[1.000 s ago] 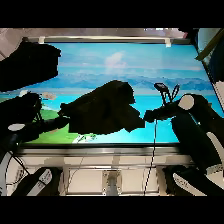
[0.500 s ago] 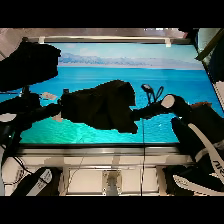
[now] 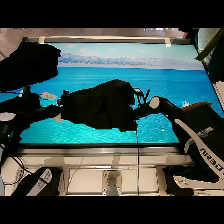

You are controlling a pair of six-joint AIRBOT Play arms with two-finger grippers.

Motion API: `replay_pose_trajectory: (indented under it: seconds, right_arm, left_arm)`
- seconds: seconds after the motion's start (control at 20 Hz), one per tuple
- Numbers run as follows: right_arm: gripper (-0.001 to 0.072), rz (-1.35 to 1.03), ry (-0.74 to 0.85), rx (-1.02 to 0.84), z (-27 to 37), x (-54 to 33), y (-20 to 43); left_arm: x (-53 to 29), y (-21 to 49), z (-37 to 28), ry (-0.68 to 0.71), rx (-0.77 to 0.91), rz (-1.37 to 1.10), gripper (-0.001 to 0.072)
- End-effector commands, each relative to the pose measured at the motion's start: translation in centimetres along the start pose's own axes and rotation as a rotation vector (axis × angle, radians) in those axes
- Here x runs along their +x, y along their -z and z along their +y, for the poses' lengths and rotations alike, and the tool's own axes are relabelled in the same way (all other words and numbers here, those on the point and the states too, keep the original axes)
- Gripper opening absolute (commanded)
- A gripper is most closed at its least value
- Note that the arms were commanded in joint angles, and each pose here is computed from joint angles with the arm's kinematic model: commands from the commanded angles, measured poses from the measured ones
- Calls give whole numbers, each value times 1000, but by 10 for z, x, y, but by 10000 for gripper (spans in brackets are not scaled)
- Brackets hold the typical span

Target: Fold the clothes and pants, and hang the long-sleeved shirts on hangers.

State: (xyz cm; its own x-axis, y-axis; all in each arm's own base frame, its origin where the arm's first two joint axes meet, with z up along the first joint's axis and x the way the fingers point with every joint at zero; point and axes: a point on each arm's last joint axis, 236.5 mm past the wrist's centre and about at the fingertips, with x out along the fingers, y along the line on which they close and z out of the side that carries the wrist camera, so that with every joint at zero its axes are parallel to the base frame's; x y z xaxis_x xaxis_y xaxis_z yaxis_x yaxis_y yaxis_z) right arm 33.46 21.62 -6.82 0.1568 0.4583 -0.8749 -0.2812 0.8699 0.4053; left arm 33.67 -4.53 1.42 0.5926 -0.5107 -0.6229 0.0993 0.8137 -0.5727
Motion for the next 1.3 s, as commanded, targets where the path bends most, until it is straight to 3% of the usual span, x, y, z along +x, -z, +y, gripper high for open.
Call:
replay_pose_trajectory:
  seconds: [0.0, 0.3, 0.7, 1.05, 1.2, 1.25]
  right_arm:
    - [3, -147, 49, -20, -11, -36, -53]
    - [3, -346, 58, -33, -10, -86, -120]
    - [4, -181, 94, 44, -30, -60, -87]
    - [4, -231, 154, 176, -84, -81, -95]
    - [36, -263, 158, 183, -89, -85, -102]
    - [168, -266, 155, 185, -88, -85, -103]
  left_arm:
    - [-17, -6, 18, -94, 33, 49, 54]
    - [-36, -30, 25, -184, 168, 65, 54]
    - [-42, -30, 44, -261, 194, 119, 54]
    - [-47, -22, 59, -320, 177, 158, 54]
    - [-47, -22, 58, -316, 176, 156, 54]
    - [-47, -22, 58, -316, 176, 156, 54]
